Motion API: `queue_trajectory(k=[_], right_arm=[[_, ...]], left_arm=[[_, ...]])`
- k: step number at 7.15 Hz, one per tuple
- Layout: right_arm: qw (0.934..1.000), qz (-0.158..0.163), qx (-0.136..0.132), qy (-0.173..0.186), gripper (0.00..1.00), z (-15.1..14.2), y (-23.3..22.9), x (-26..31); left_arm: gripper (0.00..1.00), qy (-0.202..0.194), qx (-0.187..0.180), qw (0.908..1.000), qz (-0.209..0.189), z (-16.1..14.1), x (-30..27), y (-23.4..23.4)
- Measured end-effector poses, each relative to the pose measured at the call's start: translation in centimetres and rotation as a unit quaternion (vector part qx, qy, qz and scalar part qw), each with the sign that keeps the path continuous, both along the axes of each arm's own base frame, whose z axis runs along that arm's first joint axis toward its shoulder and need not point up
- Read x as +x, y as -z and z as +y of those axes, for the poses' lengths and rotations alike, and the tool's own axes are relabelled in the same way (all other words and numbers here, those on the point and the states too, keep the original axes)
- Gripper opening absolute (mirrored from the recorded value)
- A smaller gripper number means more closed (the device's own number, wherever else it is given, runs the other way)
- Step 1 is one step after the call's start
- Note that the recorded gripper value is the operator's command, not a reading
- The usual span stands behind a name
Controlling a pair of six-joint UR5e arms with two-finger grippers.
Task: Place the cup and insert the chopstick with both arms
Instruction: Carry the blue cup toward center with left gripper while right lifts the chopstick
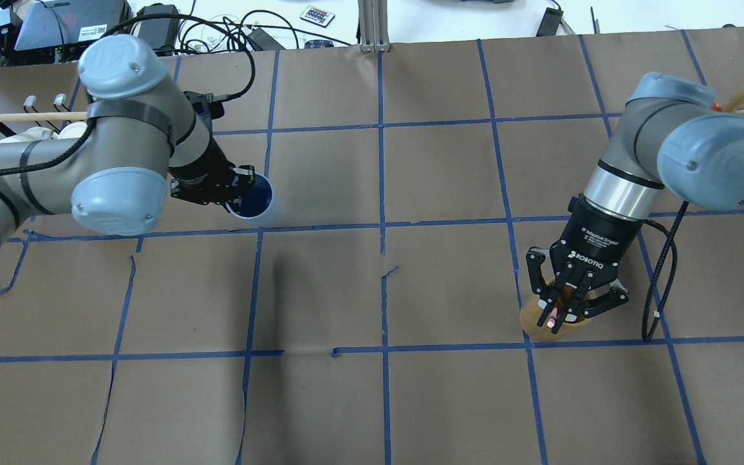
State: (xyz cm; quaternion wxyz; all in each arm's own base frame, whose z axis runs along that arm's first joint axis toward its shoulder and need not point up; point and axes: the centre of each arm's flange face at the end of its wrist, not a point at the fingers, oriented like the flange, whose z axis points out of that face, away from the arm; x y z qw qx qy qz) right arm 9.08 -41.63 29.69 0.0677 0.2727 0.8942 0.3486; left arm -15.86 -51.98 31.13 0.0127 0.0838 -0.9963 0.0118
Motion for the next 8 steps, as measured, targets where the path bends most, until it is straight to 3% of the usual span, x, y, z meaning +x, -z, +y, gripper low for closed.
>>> queue_trajectory(k=[4,7,8], right_arm=[[0.9998,-0.006,-0.007,0.019,0.03,-1.0,-1.8,0.1],[0.9996,-0.004,0.005,0.028,0.03,-1.6,-4.1,-1.0],[0.9993,-0.006,0.009,0.037,0.03,-1.8,-4.8,-1.7]], left_arm=[[0.0,-0.055,-0.029,0.9957,0.068,-0.5,-12.7,3.8],[0.02,-0.054,-0.022,0.9961,0.065,-1.6,-15.0,6.1],[0.77,-0.054,-0.022,0.9962,0.065,-1.7,-15.1,6.4]])
